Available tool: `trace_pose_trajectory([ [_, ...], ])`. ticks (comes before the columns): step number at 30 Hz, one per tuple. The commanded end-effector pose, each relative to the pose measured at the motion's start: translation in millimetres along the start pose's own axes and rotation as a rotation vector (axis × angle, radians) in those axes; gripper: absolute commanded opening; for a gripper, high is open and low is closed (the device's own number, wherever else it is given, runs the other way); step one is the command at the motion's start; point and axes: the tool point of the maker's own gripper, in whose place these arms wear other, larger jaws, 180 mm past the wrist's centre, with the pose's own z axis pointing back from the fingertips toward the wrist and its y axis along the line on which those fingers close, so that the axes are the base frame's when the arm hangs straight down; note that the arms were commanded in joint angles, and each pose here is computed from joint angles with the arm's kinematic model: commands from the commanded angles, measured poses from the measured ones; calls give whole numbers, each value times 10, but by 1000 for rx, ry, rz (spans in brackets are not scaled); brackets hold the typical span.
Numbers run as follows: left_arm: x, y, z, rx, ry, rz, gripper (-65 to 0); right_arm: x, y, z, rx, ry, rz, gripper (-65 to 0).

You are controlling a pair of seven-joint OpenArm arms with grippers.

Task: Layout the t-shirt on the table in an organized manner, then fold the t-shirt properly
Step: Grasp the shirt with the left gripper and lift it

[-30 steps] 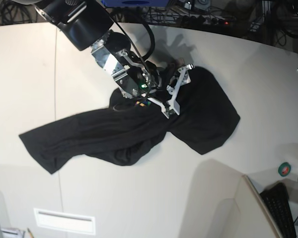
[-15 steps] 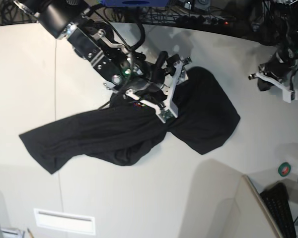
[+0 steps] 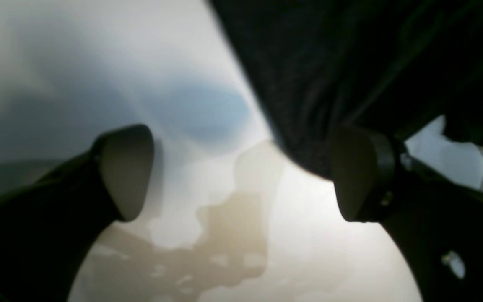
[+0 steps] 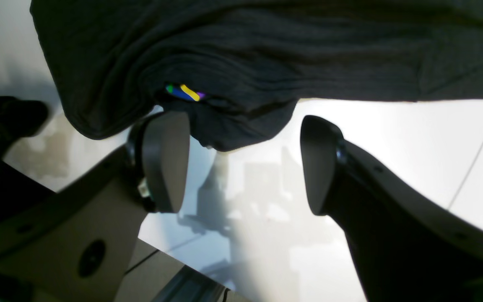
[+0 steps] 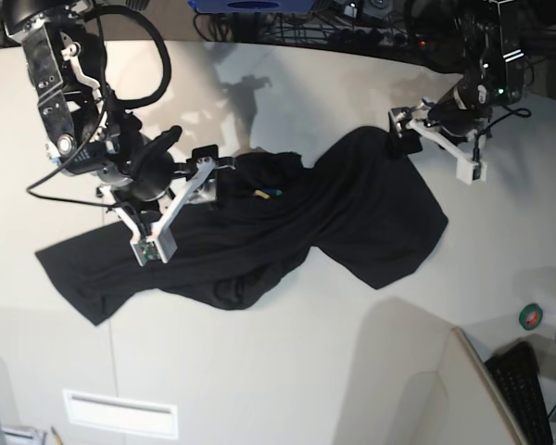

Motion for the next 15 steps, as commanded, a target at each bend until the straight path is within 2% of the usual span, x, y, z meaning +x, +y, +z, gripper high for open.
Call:
trace_pose_trajectory([
  [1,85,-53,-35,-18,-20,-9,-59,149,-20,46,-2,-51,15,-275],
  [5,35,-376,-257,-94,29,-48,-86,140,-29,41,-4,-47,15,-275],
  [7,-63,-485,-346,-119,68,-65,-140,140,-29,41,-4,-47,15,-275],
  [9,-185,-559,-415,-137,111,-77,-285,147,-46,45,-8,-50,13,-275],
  [10,-248,-594,-431,-145,128,-84,-382,163,-93,55,-19,-55,4,-275],
  [12,-287,-741,-437,-175,141,-123,-632,194,-212,81,-46,-67,-20,-275],
  [15,-342,-1093,-400,-250,174,-216,-650,301,-509,172,-112,-108,-74,-275],
])
